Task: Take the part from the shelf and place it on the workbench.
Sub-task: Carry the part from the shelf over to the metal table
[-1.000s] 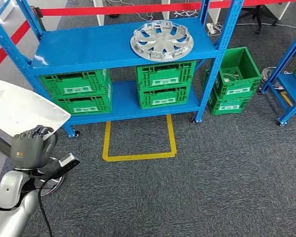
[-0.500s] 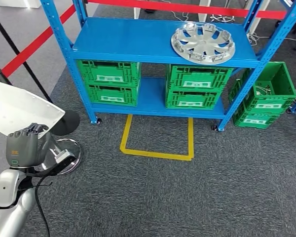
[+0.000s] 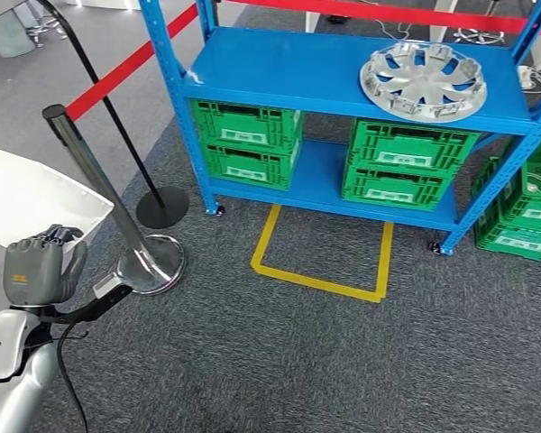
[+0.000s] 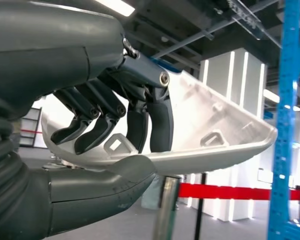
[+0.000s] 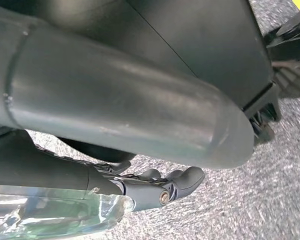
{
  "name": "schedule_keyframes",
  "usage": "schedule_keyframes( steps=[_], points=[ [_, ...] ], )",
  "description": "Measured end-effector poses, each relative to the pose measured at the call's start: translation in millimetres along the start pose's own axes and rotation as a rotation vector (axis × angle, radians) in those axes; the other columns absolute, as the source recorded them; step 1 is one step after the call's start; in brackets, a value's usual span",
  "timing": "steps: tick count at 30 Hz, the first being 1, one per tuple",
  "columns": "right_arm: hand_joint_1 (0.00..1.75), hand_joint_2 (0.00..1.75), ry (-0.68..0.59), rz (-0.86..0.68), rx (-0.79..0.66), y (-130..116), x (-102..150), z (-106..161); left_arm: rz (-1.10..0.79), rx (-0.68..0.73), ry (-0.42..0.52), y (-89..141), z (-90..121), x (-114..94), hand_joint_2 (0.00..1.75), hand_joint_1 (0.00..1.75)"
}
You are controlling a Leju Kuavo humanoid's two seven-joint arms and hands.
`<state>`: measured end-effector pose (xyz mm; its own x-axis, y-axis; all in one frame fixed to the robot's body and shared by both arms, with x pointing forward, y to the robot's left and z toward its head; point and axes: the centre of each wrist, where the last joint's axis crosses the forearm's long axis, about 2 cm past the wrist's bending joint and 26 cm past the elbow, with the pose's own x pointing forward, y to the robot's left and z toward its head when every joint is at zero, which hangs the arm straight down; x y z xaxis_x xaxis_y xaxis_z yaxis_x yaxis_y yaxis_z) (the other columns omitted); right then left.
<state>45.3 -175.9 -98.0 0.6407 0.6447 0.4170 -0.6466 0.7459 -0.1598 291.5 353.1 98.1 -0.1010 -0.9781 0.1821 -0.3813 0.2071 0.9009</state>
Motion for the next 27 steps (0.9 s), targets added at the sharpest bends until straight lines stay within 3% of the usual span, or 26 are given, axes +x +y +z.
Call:
schedule_keyframes(
  steps=[27],
  points=[
    [0.0,0.0,0.01,-0.006,0.002,-2.3,-2.9,0.0,-0.025,-0.05,0.012,12.7,-13.7,-7.6,1.75,1.75]
  ],
)
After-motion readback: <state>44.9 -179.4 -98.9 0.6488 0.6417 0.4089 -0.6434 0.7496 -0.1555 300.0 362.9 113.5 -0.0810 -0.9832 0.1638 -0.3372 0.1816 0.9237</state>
